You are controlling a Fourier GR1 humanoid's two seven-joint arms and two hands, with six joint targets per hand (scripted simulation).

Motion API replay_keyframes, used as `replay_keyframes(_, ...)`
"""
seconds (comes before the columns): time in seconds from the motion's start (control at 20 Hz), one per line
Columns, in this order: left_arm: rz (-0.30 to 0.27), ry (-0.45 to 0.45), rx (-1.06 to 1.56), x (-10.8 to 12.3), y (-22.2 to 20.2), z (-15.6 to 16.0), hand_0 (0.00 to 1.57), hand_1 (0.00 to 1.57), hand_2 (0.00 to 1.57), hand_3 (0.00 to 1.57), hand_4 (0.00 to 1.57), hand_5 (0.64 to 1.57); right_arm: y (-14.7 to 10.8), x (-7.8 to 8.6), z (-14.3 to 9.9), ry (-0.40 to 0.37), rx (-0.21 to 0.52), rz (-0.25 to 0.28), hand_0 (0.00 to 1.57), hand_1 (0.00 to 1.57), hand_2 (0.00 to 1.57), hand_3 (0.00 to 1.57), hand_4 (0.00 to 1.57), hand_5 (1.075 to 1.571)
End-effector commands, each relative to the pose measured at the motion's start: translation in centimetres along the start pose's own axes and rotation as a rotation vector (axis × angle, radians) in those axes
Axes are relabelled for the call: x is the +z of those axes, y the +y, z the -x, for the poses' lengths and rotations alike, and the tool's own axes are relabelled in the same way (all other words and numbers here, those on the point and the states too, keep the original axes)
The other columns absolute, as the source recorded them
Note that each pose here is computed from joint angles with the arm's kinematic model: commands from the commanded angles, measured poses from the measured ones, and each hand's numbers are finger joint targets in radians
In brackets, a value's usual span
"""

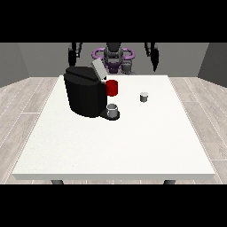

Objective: Insert the coffee pod into the coffee machine and close the lid

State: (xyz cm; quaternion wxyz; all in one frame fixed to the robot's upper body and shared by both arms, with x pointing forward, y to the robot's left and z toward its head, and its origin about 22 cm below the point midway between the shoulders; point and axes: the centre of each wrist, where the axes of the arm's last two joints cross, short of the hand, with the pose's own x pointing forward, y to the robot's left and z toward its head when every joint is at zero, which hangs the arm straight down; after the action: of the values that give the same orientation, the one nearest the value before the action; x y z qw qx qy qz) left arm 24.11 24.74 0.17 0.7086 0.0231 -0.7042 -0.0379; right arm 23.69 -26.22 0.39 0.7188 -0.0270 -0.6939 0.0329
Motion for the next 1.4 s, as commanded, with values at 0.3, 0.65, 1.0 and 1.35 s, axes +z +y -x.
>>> replay_keyframes(0.3,0.012,-0.169,0.06,-0.2,-0.4,0.5,0.0,0.0,0.0,0.0,0.32,1.571,-0.6,-1.0,-0.9,-0.098,-0.053,0.176,0.0,0.0,0.0,0.0,0.13,1.571)
replay_keyframes(0.65,0.04,-0.182,-0.093,-1.5,1.3,-0.5,0.0,0.0,0.0,0.0,0.31,1.571,1.9,-0.1,0.8,-0.095,-0.06,0.173,0.0,0.0,0.0,0.0,0.27,1.571)
replay_keyframes(1.0,0.007,-0.075,-0.247,-4.7,5.5,-2.2,0.0,0.0,0.0,0.0,0.0,1.571,4.2,-1.0,-2.0,-0.119,-0.087,0.121,0.0,0.0,0.0,0.0,0.17,1.571)
replay_keyframes(1.35,-0.009,-0.069,-0.261,-8.0,9.1,-4.1,0.0,0.0,0.0,0.0,0.0,1.571,3.7,-1.5,0.1,-0.238,-0.104,0.071,0.0,0.0,0.0,0.0,0.28,1.571)
